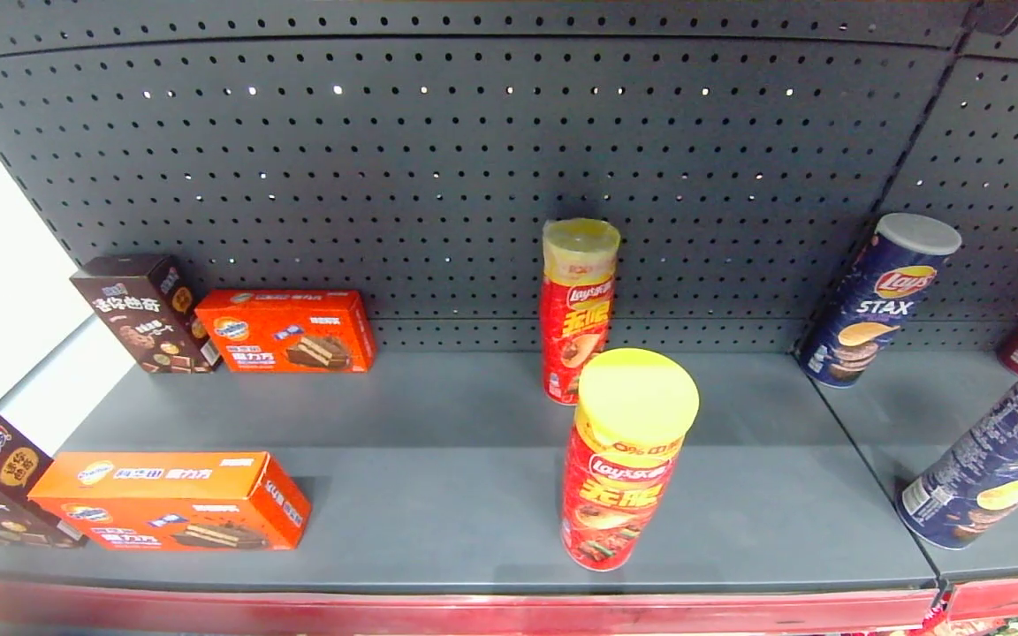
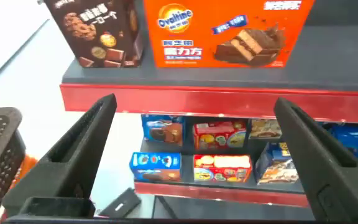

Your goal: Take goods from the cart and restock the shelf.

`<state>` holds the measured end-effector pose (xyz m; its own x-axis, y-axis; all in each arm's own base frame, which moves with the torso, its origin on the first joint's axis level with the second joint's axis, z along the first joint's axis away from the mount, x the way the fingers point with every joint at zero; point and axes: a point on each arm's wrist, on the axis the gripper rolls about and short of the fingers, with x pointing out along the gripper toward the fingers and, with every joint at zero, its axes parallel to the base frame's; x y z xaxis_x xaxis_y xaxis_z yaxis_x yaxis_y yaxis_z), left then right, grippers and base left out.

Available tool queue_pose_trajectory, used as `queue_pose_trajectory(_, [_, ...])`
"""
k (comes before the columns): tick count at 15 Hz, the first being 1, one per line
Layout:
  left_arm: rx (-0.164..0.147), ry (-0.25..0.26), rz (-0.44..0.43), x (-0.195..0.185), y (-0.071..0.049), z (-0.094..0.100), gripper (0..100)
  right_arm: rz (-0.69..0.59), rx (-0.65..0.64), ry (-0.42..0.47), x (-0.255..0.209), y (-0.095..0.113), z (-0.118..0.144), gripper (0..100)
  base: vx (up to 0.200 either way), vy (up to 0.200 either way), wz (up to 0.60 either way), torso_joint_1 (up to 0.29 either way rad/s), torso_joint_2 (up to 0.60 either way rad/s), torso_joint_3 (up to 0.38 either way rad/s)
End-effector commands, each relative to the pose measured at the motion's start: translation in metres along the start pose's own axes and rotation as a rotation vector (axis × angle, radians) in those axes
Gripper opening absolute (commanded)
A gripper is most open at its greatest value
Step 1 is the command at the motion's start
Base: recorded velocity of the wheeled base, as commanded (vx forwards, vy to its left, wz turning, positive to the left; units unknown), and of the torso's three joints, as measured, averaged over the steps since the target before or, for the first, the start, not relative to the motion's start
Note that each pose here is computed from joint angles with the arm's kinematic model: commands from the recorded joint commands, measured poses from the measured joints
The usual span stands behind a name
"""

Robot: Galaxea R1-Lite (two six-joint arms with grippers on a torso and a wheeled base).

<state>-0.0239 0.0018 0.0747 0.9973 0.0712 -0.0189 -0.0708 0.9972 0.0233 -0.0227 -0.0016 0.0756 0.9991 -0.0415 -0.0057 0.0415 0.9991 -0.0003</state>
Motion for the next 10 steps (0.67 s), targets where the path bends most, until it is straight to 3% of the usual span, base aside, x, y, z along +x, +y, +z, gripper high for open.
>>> queue_pose_trajectory(1, [-0.004, -0.014, -0.114, 0.000, -0.003, 0.001, 100, 0.000, 0.000, 0.003, 0.000, 0.000, 0.000, 100, 0.000, 0.000, 0.00, 0.000, 0.00, 0.000])
queue_pose_trajectory(7, [0.001, -0.014, -0.117, 0.000, -0.003, 0.001, 100, 0.019, -0.009, 0.034, 0.003, 0.001, 0.003, 100, 0.000, 0.000, 0.00, 0.000, 0.00, 0.000])
queue_pose_trajectory(8, [0.001, -0.011, -0.117, 0.000, -0.003, 0.001, 100, 0.012, -0.039, -0.017, 0.008, 0.001, 0.057, 100, 0.000, 0.000, 0.00, 0.000, 0.00, 0.000])
queue_pose_trajectory(9, [-0.001, -0.014, -0.117, 0.000, -0.003, 0.001, 100, 0.059, -0.038, 0.053, 0.024, 0.003, 0.076, 100, 0.000, 0.000, 0.00, 0.000, 0.00, 0.000])
queue_pose_trajectory(10, [-0.001, -0.014, -0.117, 0.000, -0.003, 0.001, 100, 0.113, -0.049, 0.059, 0.025, 0.004, 0.076, 100, 0.000, 0.000, 0.00, 0.000, 0.00, 0.000])
